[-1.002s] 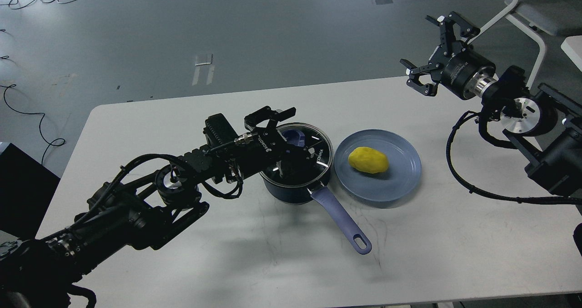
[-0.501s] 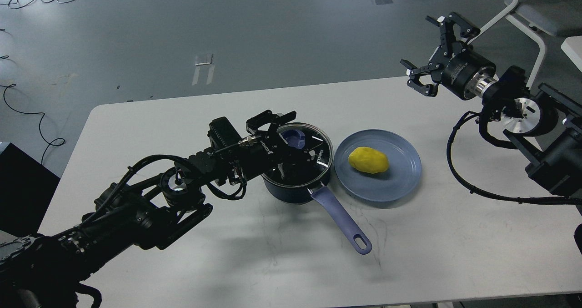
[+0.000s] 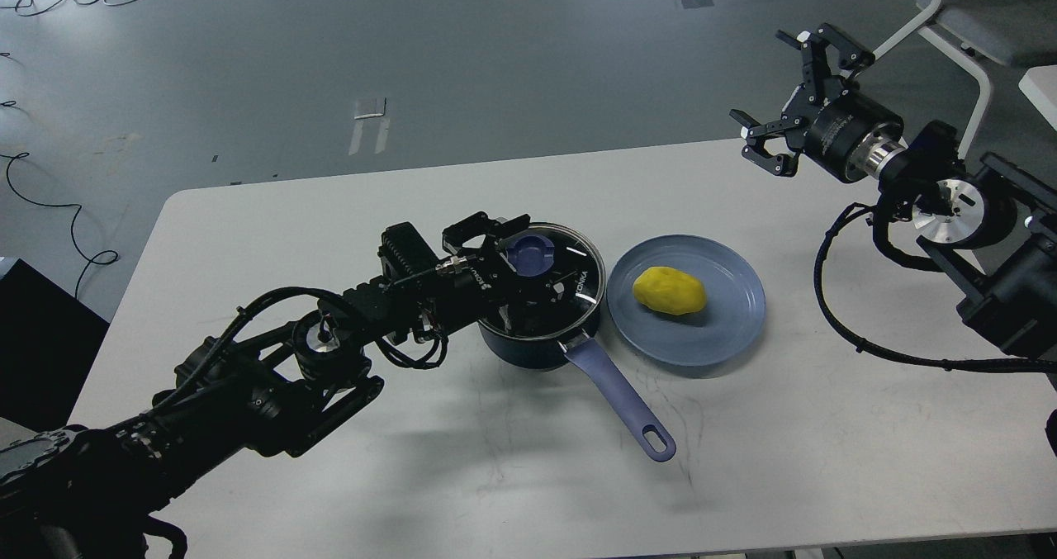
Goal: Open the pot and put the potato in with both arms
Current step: 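Lower the left gripper and grasp the blue knob of the glass lid, then lift the lid off the saucepan and set it down beside the pot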
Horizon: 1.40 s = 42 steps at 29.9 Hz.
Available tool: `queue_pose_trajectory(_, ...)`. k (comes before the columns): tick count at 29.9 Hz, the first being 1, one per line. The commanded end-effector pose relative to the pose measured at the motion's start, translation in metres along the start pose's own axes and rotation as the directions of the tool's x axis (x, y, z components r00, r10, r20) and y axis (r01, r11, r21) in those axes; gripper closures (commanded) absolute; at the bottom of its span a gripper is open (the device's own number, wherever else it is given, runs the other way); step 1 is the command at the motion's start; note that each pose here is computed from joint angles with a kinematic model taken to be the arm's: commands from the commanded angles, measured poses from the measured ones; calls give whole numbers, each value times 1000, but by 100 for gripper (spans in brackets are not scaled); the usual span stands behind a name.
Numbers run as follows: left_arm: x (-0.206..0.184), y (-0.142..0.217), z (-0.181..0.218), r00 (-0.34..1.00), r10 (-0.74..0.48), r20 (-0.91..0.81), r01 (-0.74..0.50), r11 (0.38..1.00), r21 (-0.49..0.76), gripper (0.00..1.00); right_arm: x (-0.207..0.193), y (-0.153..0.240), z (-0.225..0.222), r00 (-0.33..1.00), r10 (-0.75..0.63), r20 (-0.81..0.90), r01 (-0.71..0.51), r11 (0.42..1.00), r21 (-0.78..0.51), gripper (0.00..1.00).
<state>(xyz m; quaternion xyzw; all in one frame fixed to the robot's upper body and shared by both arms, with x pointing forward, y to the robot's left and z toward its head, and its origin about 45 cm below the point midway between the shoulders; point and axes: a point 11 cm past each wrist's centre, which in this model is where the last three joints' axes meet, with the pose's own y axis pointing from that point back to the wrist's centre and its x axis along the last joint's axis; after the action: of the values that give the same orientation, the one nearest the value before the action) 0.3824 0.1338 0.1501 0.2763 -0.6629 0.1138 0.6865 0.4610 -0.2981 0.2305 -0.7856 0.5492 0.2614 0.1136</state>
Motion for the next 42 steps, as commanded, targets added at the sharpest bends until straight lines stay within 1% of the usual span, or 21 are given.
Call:
queue_pose_trajectory(1, 0, 1, -1, 1000, 6, -18, -6, 1000, 8, 2, 1, 0, 0, 1000, 3, 0, -3, 1000, 0, 0)
queue_pose_trajectory(4, 2, 1, 0, 998, 39, -50, -39, 999, 0, 2, 2, 1, 2, 1000, 7, 1, -7, 1000, -3, 0)
queue_pose_trajectory(10, -4, 5, -2, 999, 12, -37, -12, 1000, -12, 3, 8, 2, 3, 1000, 23, 1, -23, 1000, -6, 0)
queue_pose_trajectory(18, -9, 5, 2, 999, -6, -33, 5, 1000, -28, 9, 7, 2, 2, 1000, 19, 1, -19, 1000, -4, 0)
queue_pose_trajectory(20, -8, 3, 3, 999, -3, -34, 2, 1000, -30, 18, 7, 2, 2, 1000, 20, 2, -20, 1000, -4, 0)
queue_pose_trajectory(21, -8, 3, 3, 999, -3, -34, 2, 1000, -30, 18, 7, 2, 2, 1000, 20, 2, -20, 1000, -4, 0)
queue_pose_trajectory(23, -8, 3, 2, 999, -4, -35, 3, 1000, -27, 33, 7, 2, 3, 1000, 20, 1, -20, 1000, -6, 0)
queue_pose_trajectory(24, -9, 4, 2, 999, -5, -35, 4, 1000, -27, 37, 7, 2, 3, 1000, 20, 1, -20, 1000, -6, 0)
queue_pose_trajectory(25, -10, 3, 2, 999, -5, -39, 4, 1000, -29, 45, 7, 2, 3, 1000, 20, 1, -20, 1000, -6, 0)
queue_pose_trajectory(26, -10, 3, 2, 999, -8, -39, 7, 999, -31, 48, 7, 2, 3, 1000, 21, 1, -21, 1000, -6, 0)
queue_pose_trajectory(27, -11, 4, 2, 999, -9, -37, 8, 999, -38, 53, 7, 2, 3, 1000, 21, 1, -21, 1000, -6, 0)
queue_pose_trajectory(29, -11, 4, 2, 999, -10, -37, 8, 999, -43, 57, 8, 3, 3, 1000, 22, 2, -22, 1000, -7, 0)
queue_pose_trajectory(31, -10, 5, 1, 999, -6, -41, 5, 999, -40, 64, 8, 3, 3, 1000, 24, 2, -24, 1000, -7, 0)
queue_pose_trajectory(36, -4, 4, -3, 996, 20, -83, -22, 1000, -21, 65, 8, 3, 9, 1000, 22, -8, -22, 999, -24, 0)
queue_pose_trajectory(42, 5, 4, -8, 996, 55, -77, -56, 998, -14, 65, 8, 3, 9, 1000, 22, -8, -22, 999, -24, 0)
